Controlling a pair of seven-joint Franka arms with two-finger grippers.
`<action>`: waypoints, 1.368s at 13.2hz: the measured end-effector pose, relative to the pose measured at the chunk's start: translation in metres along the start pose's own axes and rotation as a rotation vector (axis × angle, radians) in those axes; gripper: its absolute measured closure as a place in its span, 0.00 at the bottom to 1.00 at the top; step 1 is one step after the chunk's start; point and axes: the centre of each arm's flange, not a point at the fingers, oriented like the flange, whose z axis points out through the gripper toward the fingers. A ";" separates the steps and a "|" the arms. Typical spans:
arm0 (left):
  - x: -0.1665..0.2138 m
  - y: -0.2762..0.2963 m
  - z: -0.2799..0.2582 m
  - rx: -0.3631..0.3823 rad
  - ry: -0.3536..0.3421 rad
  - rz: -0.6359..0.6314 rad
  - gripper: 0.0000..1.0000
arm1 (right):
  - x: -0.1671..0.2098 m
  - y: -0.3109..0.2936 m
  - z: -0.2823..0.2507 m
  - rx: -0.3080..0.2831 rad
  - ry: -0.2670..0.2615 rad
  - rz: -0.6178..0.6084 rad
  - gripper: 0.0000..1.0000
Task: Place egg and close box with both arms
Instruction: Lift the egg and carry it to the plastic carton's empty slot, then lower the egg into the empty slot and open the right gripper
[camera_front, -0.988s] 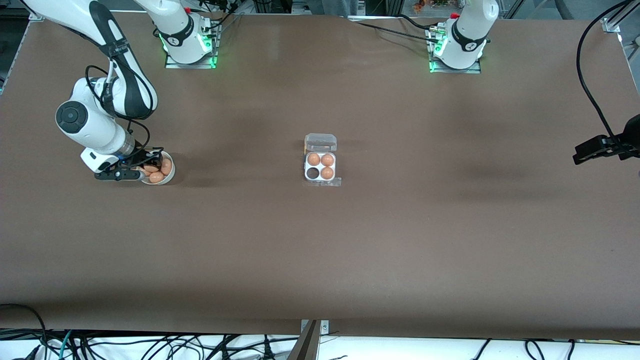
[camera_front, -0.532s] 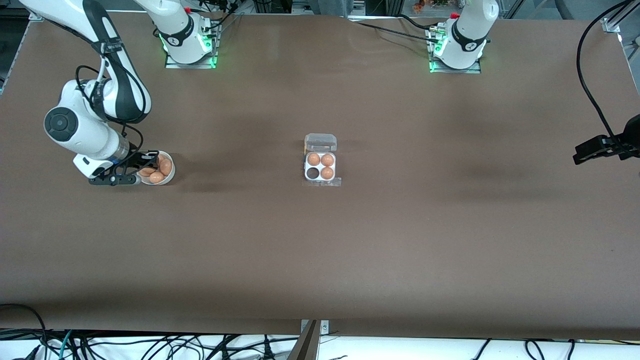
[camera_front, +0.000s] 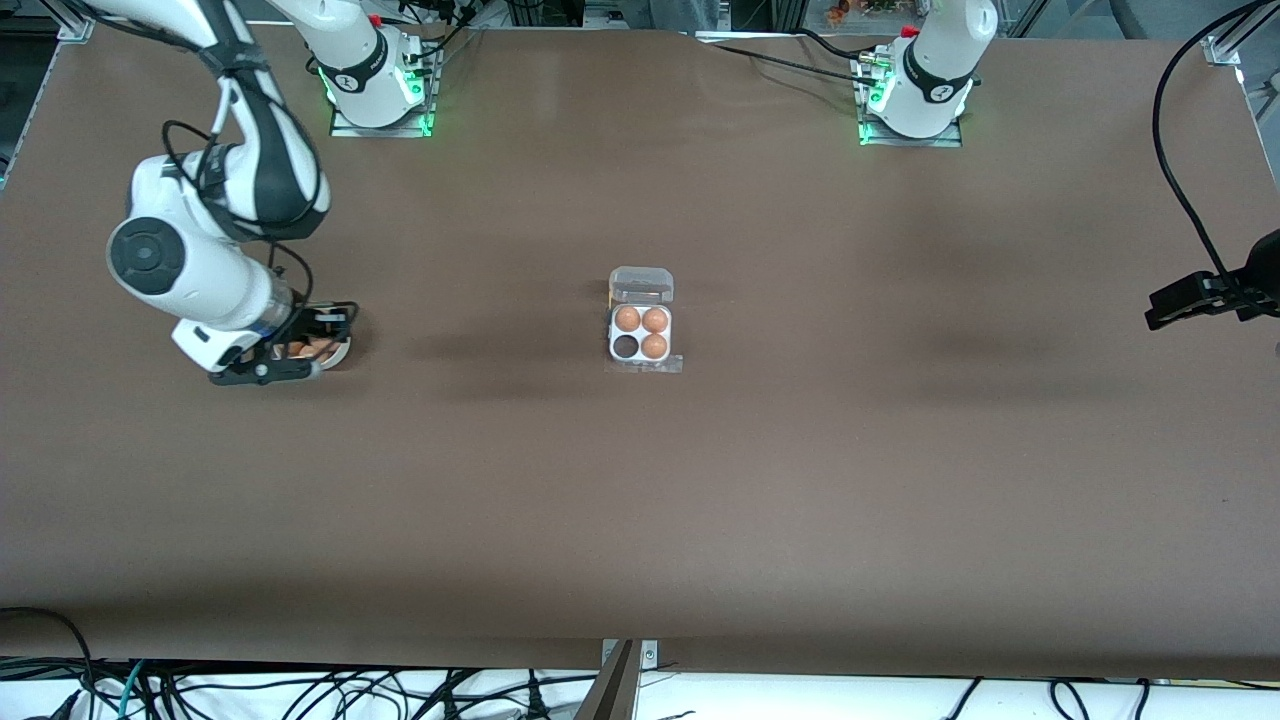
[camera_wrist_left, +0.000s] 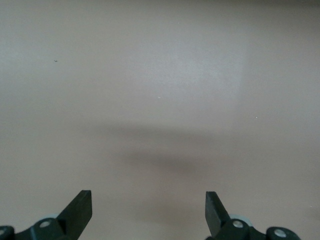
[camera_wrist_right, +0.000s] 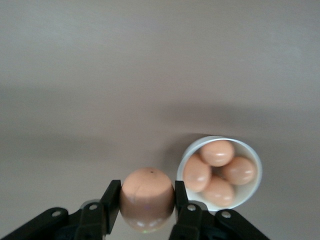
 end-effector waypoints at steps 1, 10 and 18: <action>0.000 -0.001 0.000 0.000 0.000 -0.001 0.00 | 0.000 -0.026 -0.006 -0.004 0.006 0.018 0.52; 0.000 -0.002 0.001 0.000 -0.001 -0.003 0.00 | -0.018 -0.273 0.017 -0.008 0.030 0.295 0.52; 0.000 -0.002 0.001 0.000 -0.001 -0.003 0.00 | -0.027 -0.382 0.059 0.024 0.047 0.378 0.52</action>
